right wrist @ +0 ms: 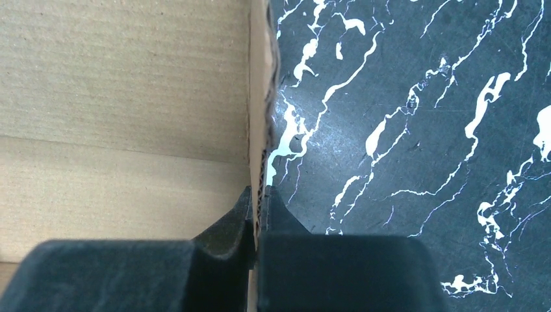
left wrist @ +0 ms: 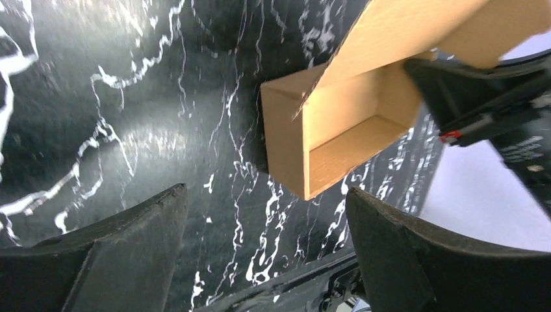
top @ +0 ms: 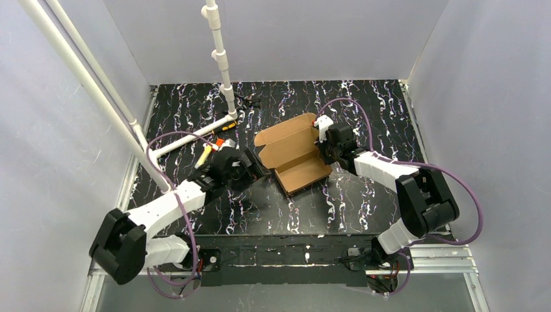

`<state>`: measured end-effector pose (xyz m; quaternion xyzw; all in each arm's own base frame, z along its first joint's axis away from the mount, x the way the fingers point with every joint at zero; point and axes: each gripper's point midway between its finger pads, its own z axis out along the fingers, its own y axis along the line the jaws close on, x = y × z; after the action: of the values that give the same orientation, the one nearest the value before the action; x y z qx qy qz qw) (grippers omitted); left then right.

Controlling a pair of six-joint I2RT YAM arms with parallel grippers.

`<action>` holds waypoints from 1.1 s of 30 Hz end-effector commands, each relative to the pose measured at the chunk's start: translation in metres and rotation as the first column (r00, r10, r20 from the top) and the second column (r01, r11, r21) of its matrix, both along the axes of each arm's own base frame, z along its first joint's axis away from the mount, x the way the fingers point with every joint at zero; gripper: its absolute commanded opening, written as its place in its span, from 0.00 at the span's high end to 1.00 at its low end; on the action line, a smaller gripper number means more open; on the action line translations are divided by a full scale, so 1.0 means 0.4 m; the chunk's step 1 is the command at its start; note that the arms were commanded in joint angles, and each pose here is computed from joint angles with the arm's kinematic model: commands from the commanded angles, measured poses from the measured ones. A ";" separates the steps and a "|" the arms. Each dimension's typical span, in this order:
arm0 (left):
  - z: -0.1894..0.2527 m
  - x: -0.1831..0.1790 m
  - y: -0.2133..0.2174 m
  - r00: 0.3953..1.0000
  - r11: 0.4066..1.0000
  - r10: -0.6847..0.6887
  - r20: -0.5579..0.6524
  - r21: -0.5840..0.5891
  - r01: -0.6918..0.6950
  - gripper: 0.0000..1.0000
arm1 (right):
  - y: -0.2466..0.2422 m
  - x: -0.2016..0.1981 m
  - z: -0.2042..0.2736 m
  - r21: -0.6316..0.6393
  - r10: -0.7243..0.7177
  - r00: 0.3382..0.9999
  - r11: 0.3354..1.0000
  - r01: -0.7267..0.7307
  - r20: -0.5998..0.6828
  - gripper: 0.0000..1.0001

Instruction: Fold the paper box

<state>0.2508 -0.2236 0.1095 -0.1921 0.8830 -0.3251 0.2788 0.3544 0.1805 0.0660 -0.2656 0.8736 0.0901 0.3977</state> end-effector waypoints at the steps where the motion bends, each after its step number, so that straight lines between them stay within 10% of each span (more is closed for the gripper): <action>1: 0.017 -0.026 -0.039 0.997 0.992 0.055 -0.054 0.120 -0.048 0.13 | 0.013 0.031 0.083 0.070 -0.030 0.995 0.997 0.023 0.098 0.99; 11: -0.063 0.033 -0.116 0.990 0.918 0.055 -0.127 0.398 0.000 0.34 | 0.023 0.024 0.077 0.083 -0.012 0.997 0.996 0.005 0.082 0.99; 22: -0.152 0.049 -0.135 0.980 0.824 0.023 -0.198 0.559 0.094 0.99 | 0.038 0.017 0.073 0.101 0.015 0.998 0.995 -0.021 0.064 0.99; 29: -0.130 0.061 -0.138 0.985 0.809 -0.009 -0.174 0.577 0.109 0.98 | 0.040 0.014 0.072 0.103 0.019 0.998 0.994 -0.026 0.061 0.99; 31: -0.113 0.054 -0.140 0.984 0.816 -0.019 -0.175 0.566 0.116 0.67 | 0.040 0.014 0.070 0.102 0.018 0.998 0.994 -0.024 0.059 0.99; 33: -0.089 0.041 -0.136 0.985 0.828 -0.014 -0.172 0.550 0.107 0.59 | 0.040 0.014 0.070 0.102 0.019 0.998 0.994 -0.025 0.059 0.99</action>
<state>0.2732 -0.2821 0.0477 -0.1088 0.9665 -0.0439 0.2283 0.3536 0.1903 0.0780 -0.2583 0.8664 0.1189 0.4104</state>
